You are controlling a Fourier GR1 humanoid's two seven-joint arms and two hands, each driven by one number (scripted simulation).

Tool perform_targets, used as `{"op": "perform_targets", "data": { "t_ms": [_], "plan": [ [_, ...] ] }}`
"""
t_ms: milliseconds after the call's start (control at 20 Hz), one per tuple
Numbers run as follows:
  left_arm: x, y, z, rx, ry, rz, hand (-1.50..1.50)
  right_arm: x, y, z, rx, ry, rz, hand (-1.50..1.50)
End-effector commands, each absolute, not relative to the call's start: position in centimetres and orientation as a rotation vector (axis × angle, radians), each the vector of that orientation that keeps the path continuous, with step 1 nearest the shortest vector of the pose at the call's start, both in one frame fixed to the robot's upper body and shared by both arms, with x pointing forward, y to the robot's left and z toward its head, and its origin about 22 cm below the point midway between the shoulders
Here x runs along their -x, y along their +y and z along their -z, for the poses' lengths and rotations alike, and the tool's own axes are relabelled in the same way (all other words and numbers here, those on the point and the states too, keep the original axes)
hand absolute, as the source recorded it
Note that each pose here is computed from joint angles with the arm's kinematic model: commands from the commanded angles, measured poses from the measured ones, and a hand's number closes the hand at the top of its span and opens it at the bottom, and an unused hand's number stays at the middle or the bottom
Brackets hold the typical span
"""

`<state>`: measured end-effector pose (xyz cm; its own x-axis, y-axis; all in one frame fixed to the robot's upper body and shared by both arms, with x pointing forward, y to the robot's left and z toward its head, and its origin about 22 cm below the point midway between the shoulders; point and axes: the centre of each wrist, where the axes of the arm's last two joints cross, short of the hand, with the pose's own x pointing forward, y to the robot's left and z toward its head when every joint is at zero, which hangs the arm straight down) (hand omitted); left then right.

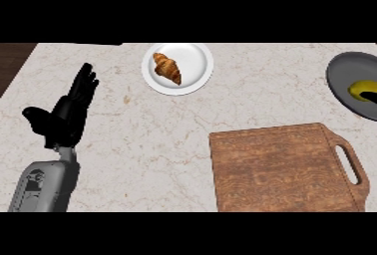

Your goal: Pick the lemon from the cutting board and place it in the pan

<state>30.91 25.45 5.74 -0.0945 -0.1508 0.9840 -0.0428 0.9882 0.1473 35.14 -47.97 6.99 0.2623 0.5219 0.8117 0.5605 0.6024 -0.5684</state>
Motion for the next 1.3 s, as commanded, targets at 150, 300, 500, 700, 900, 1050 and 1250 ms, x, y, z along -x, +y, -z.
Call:
{"op": "perform_targets", "data": {
  "t_ms": [150, 300, 500, 700, 900, 1050, 1250],
  "plan": [
    [-30.5, 27.1, -4.7, -0.191, -1.647, 0.056, 0.00, -32.5, -49.7, -4.8, 0.860, -1.531, 0.252, -1.50],
    [-29.8, 27.0, -3.9, -0.189, -1.619, 0.051, 0.00, -31.0, -50.8, -4.2, 0.725, -1.609, 0.234, -1.50],
    [-29.2, 28.5, -5.3, -0.224, -1.620, 0.049, 0.00, -27.5, -54.2, -5.0, 0.658, -1.663, 0.185, -1.50],
    [-28.2, 27.2, -4.6, -0.228, -1.596, 0.031, 0.00, -25.8, -54.4, -3.7, 0.625, -1.685, 0.177, -1.50],
    [-29.4, 28.9, -4.9, -0.222, -1.596, 0.017, 0.00, -23.8, -55.9, -5.2, 0.646, -1.690, 0.152, -1.50],
    [-28.0, 30.4, -4.0, -0.225, -1.590, 0.025, 0.00, -23.7, -55.1, -5.1, 0.624, -1.667, 0.155, -1.50],
    [-29.7, 28.2, -4.6, -0.236, -1.601, 0.032, 0.00, -22.1, -52.6, -3.0, 0.640, -1.623, 0.115, -1.50]
  ]
}}
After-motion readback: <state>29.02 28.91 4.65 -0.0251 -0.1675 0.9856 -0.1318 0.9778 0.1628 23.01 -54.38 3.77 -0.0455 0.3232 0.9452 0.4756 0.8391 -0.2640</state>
